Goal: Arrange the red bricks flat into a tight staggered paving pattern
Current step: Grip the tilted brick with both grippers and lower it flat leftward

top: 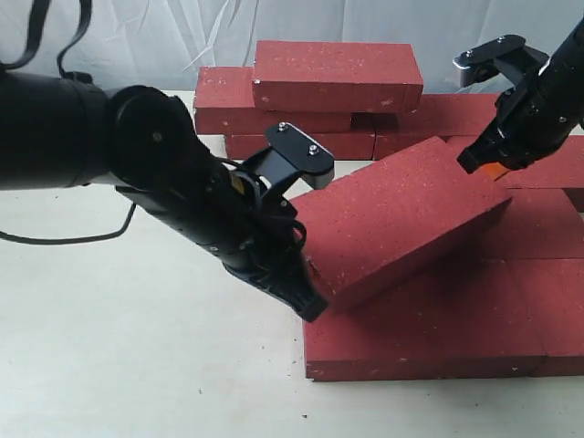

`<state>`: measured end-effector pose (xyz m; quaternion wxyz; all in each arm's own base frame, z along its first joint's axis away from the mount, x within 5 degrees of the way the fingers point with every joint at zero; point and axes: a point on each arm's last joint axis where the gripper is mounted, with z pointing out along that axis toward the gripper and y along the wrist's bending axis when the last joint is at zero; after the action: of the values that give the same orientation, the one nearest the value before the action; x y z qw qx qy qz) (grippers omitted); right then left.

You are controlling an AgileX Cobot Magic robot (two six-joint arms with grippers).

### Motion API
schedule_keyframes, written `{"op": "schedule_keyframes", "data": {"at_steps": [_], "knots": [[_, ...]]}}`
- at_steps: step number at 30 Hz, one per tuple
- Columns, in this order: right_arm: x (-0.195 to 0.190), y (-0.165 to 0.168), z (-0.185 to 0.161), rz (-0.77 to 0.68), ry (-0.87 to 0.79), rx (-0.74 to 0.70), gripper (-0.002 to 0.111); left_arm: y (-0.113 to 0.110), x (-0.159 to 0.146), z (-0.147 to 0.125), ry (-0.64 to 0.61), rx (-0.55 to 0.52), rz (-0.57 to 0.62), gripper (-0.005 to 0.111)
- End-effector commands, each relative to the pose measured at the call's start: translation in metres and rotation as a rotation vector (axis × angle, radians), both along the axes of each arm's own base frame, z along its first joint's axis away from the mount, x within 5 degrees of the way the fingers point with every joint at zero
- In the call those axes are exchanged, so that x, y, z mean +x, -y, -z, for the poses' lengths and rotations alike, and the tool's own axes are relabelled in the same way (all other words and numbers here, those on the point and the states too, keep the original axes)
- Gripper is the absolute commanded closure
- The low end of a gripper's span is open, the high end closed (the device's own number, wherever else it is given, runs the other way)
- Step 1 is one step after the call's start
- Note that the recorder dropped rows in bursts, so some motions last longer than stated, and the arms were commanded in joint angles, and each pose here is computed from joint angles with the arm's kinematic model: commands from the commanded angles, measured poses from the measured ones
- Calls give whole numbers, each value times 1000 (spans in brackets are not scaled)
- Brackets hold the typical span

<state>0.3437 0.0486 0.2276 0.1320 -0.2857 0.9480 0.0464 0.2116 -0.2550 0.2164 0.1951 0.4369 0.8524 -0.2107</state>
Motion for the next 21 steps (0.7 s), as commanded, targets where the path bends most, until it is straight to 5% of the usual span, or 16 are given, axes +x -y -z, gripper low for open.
{"op": "schedule_keyframes", "data": {"at_steps": [1, 21], "knots": [[-8, -21, -12, -48, 13, 38, 109, -5, 1, -27, 84, -81, -30, 107], [-3, -60, -30, -10, 83, 265, 109, -84, 56, -33, 114, 5, -255, 107]]}}
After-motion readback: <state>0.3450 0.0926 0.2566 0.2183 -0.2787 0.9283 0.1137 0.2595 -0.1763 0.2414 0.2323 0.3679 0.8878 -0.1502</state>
